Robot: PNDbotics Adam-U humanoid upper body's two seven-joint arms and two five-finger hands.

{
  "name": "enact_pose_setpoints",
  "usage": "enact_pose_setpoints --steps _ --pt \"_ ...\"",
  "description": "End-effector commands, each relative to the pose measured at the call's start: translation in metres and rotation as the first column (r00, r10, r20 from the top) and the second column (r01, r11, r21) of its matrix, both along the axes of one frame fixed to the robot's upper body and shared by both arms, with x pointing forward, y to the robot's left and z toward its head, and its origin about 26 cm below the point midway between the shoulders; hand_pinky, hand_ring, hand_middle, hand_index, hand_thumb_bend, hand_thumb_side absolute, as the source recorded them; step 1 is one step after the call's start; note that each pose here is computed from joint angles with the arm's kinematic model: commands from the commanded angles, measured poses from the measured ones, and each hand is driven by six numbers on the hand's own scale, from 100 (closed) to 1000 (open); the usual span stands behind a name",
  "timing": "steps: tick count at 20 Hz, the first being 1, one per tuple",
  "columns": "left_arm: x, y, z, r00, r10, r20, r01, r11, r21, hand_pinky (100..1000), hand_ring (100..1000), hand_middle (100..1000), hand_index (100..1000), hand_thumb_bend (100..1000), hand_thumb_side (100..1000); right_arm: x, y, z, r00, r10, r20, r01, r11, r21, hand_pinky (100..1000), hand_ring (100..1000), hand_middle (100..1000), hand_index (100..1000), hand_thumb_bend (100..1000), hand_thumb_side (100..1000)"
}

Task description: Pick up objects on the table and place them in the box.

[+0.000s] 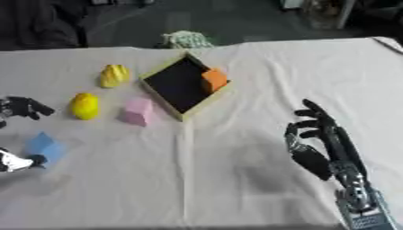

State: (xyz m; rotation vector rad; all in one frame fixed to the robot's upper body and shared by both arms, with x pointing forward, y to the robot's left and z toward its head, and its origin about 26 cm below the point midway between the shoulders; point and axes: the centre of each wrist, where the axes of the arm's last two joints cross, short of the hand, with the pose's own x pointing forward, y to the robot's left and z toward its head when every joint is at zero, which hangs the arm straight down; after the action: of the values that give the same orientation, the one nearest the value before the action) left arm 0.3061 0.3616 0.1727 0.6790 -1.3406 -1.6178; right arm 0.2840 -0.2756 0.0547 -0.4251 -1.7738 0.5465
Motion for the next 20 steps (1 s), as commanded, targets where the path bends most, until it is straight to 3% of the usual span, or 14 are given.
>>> enact_pose_setpoints --steps 1,13,20 --pt "-0.001 0.017 0.026 1.0 0.027 0.003 -0.027 0.999 0.044 786 759 778 903 463 272 0.001 -0.003 0.006 1.0 -0.003 0.02 0.003 1.0 -0.015 655 742 796 983 100 378" --pt "0.01 0.034 0.014 0.981 0.082 -0.178 -0.064 0.992 0.104 796 765 788 908 425 223 0.002 -0.002 0.006 1.0 0.009 0.016 -0.009 1.0 -0.018 655 742 795 983 100 375" --pt "0.02 0.037 0.002 0.979 0.102 -0.176 -0.076 0.986 0.151 801 768 793 911 396 197 0.002 -0.002 0.006 1.0 0.013 0.015 -0.013 1.0 -0.018 655 741 795 984 100 375"
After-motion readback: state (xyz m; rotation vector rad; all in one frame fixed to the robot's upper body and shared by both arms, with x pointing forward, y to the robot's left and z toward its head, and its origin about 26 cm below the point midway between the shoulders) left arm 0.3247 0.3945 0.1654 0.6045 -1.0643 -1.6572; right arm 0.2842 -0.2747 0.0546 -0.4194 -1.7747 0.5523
